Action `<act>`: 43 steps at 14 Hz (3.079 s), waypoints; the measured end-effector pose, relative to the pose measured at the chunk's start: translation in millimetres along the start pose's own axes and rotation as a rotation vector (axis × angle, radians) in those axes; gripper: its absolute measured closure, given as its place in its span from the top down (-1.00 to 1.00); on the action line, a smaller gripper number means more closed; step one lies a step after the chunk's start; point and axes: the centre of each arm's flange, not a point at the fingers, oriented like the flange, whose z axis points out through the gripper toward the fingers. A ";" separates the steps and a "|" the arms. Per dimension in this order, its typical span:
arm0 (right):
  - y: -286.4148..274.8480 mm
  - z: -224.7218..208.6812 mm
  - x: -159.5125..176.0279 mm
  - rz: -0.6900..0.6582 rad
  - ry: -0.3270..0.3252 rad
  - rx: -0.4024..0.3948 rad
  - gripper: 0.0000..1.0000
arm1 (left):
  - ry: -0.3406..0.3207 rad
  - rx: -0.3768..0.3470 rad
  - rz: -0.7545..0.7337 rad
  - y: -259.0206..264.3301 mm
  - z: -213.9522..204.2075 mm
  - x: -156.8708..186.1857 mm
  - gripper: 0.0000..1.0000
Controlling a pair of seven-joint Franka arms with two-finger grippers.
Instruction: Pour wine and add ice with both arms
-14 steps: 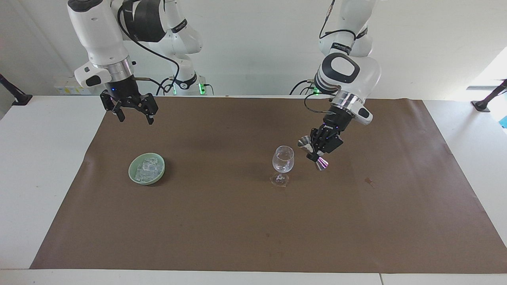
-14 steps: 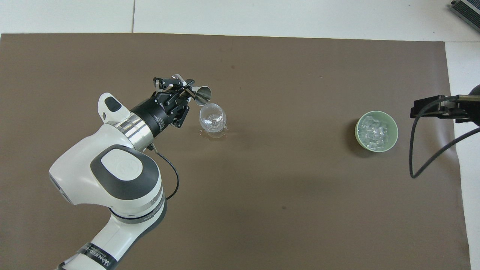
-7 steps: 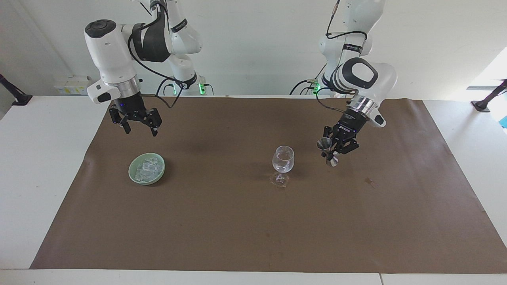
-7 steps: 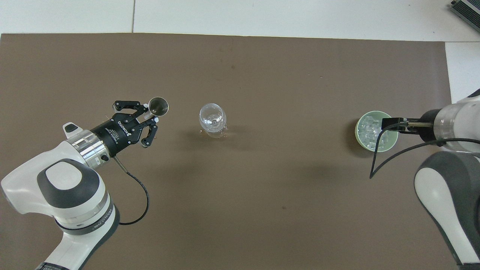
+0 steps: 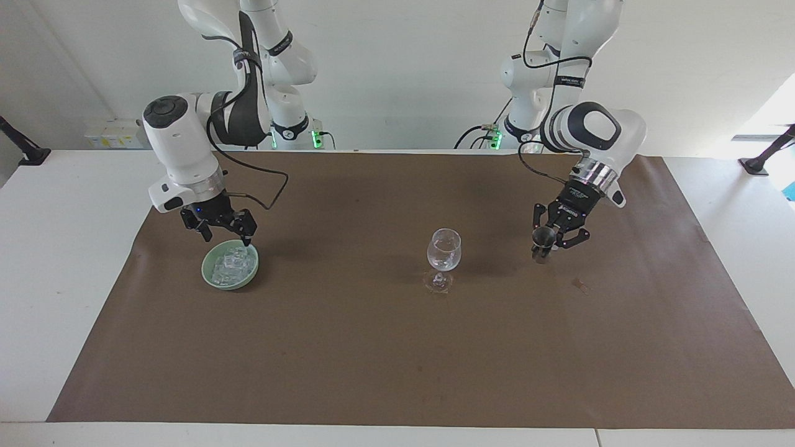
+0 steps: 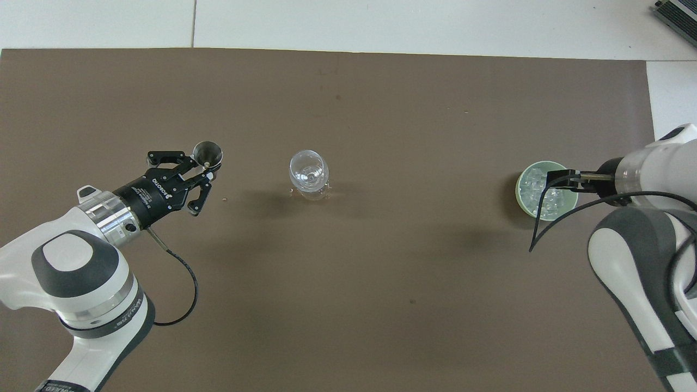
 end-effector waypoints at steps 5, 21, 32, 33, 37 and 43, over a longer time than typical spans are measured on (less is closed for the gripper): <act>23.3 38.3 2.2 -0.110 0.004 -0.002 0.81 | -0.035 0.006 -0.159 53.8 -15.7 60.3 -0.57; 31.2 72.7 -15.4 -0.230 0.024 -0.002 -0.31 | -0.144 0.084 -0.239 88.6 -4.4 141.4 -0.57; -65.9 -79.2 -20.5 -0.262 0.225 0.028 -0.56 | -0.139 0.090 -0.206 86.2 1.0 149.9 -0.57; -87.4 -92.0 -23.8 -0.256 0.247 0.044 -0.56 | -0.139 0.090 -0.202 86.2 1.0 150.0 -0.57; -164.4 -124.6 -36.5 -0.169 0.301 0.124 -0.56 | -0.139 0.089 -0.190 86.3 1.2 151.0 -0.57; -251.0 -151.1 -41.7 0.072 0.295 0.404 -0.56 | -0.139 0.084 -0.161 87.1 0.4 152.7 -0.57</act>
